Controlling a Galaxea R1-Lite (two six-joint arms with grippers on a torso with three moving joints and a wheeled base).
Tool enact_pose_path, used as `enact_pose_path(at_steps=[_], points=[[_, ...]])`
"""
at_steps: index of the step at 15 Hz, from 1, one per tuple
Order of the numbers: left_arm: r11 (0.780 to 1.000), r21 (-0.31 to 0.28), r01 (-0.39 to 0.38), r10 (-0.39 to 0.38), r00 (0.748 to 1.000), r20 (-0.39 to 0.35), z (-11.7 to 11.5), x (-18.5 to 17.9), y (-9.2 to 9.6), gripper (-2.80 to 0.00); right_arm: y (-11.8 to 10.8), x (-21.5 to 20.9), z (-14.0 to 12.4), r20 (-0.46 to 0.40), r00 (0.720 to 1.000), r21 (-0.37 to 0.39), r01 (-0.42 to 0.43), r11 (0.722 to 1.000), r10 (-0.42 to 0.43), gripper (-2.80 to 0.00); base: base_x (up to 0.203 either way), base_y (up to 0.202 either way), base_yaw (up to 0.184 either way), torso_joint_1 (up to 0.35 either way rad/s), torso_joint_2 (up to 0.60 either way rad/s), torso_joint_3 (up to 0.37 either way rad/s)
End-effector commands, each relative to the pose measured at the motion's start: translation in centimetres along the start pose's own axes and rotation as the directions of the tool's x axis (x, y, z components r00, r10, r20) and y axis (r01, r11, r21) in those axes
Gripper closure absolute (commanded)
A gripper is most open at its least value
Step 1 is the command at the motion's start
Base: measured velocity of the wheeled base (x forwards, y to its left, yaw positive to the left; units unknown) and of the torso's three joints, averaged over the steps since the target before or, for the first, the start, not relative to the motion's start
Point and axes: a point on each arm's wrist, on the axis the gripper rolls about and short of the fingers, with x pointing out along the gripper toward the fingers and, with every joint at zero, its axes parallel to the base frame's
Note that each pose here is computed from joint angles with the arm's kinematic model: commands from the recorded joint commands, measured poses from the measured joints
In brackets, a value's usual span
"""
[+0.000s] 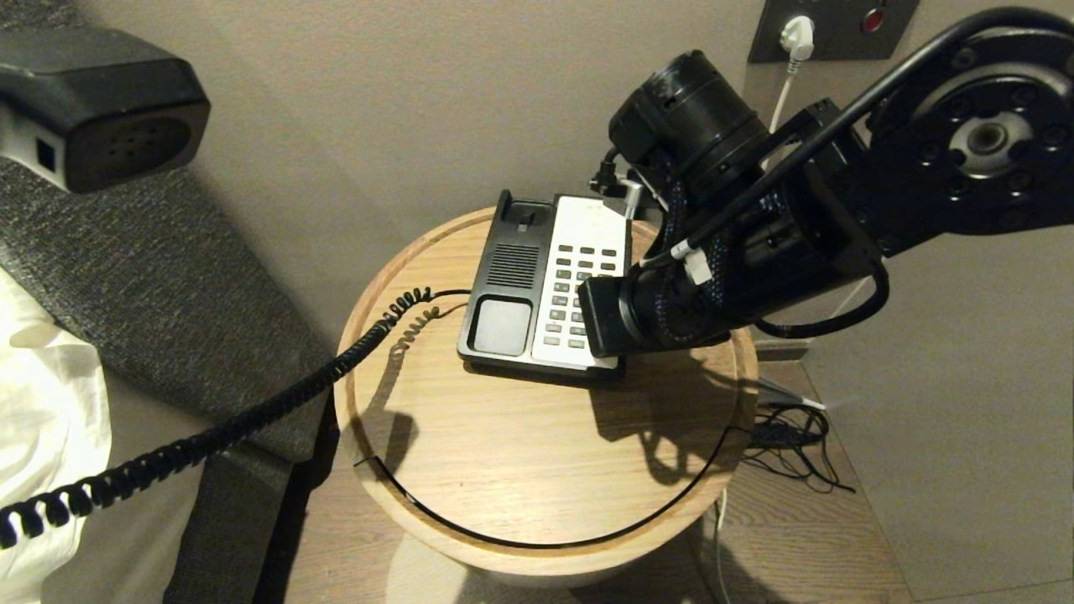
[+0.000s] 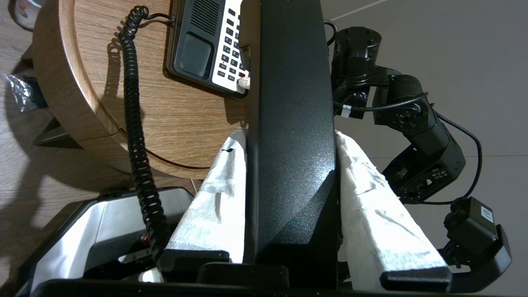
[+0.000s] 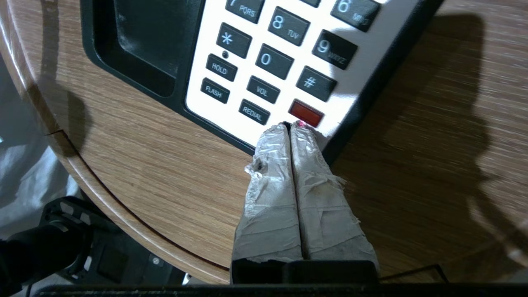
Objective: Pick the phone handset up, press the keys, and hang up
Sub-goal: Dial the number
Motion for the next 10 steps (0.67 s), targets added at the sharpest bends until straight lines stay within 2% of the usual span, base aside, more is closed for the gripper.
enact_pose_path(at_steps=[1,10], points=[[1.0,-0.005,-0.004,0.004,1.0,-0.003,-0.1,0.0,0.1,0.0,0.0,0.5,-0.1,-0.014,1.0,-0.001,0.008,1.0,-0.008,0.0,0.0,0.0,0.0,0.0,0.0,0.0],[1.0,-0.007,-0.003,0.003,1.0,-0.006,-0.3,-0.3,0.3,0.0,0.3,-0.7,-0.1,0.007,1.0,-0.003,-0.011,1.0,0.011,0.0,0.0,0.0,0.0,0.0,0.0,0.0]])
